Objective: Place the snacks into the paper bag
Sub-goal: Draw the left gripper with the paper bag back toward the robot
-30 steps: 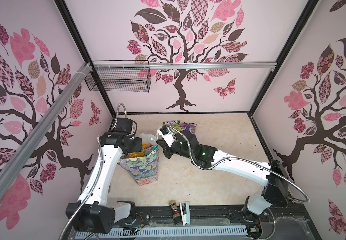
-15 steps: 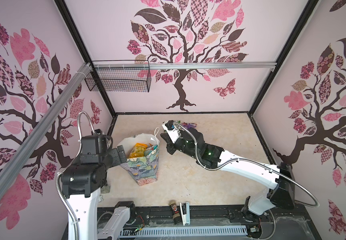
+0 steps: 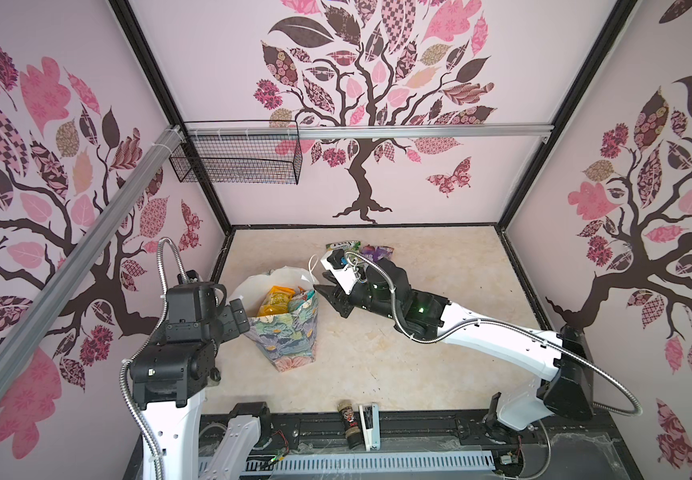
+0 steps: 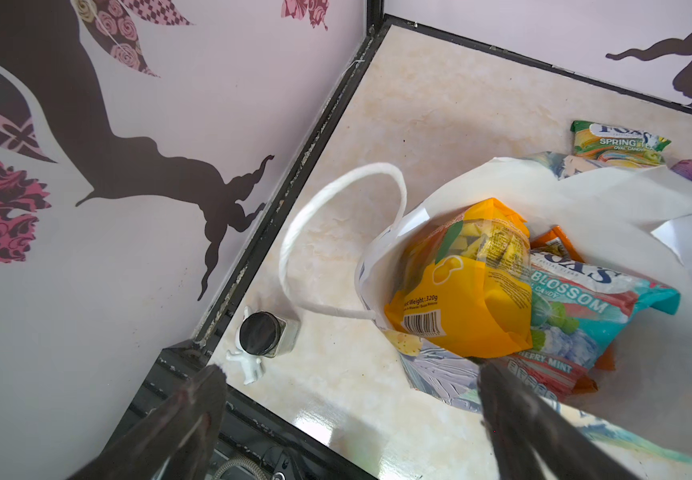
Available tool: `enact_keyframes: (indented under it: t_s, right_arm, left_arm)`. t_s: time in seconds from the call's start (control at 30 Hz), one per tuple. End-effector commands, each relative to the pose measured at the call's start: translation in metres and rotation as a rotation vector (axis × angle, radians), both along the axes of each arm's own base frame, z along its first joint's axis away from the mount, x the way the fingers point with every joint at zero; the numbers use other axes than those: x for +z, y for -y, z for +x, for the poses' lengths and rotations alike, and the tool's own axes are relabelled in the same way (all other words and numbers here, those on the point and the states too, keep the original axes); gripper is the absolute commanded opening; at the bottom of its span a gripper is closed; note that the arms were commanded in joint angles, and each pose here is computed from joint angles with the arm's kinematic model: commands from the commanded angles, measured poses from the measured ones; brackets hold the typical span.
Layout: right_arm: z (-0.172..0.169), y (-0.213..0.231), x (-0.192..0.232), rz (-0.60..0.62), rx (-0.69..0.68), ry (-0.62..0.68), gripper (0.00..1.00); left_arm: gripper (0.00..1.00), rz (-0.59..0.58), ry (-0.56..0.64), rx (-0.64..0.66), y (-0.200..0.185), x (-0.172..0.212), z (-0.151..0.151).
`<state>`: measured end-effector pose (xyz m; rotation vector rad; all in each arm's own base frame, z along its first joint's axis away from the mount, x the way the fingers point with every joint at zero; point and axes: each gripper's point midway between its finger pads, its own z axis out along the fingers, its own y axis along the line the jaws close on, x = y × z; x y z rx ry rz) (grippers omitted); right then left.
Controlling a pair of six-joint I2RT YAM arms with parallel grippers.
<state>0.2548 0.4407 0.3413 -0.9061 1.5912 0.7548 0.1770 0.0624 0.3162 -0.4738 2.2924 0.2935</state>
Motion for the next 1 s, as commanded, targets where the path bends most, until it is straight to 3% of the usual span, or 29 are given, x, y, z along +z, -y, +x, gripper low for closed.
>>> enact_keyframes:
  t_s: [0.0, 0.13, 0.27, 0.33, 0.47, 0.67, 0.83, 0.97]
  right_arm:
    - [0.005, -0.016, 0.007, 0.003, 0.013, 0.015, 0.41]
    - [0.014, -0.023, -0.006, -0.036, -0.008, 0.024, 0.39]
    - [0.019, -0.03, -0.012, -0.055, -0.009, 0.016, 0.38]
    - [0.02, -0.031, -0.011, -0.052, -0.011, 0.017, 0.29]
    - [0.018, -0.031, -0.008, -0.041, -0.005, 0.018, 0.01]
    - [0.022, -0.013, 0.002, -0.006, -0.049, 0.038, 0.0]
    - [0.015, -0.006, 0.007, 0.024, -0.034, 0.036, 0.0]
    - [0.013, 0.0, 0.008, 0.029, -0.041, 0.039, 0.0]
  left_arm:
    - [0.98, -0.002, 0.101, 0.002, -0.001, 0.008, 0.015]
    - [0.98, -0.046, 0.177, -0.038, 0.009, 0.016, 0.029]
    - [0.98, -0.081, 0.123, -0.058, 0.013, -0.001, 0.043]
    - [0.98, -0.1, 0.124, -0.058, 0.012, -0.007, 0.048]
    - [0.97, -0.18, 0.166, -0.046, 0.005, -0.011, 0.052]
    - [0.88, -0.247, 0.194, -0.02, -0.009, -0.014, 0.05]
    - [0.8, -0.304, 0.201, -0.078, 0.0, -0.021, 0.061]
    - [0.66, -0.324, 0.247, -0.109, 0.007, -0.015, 0.064]
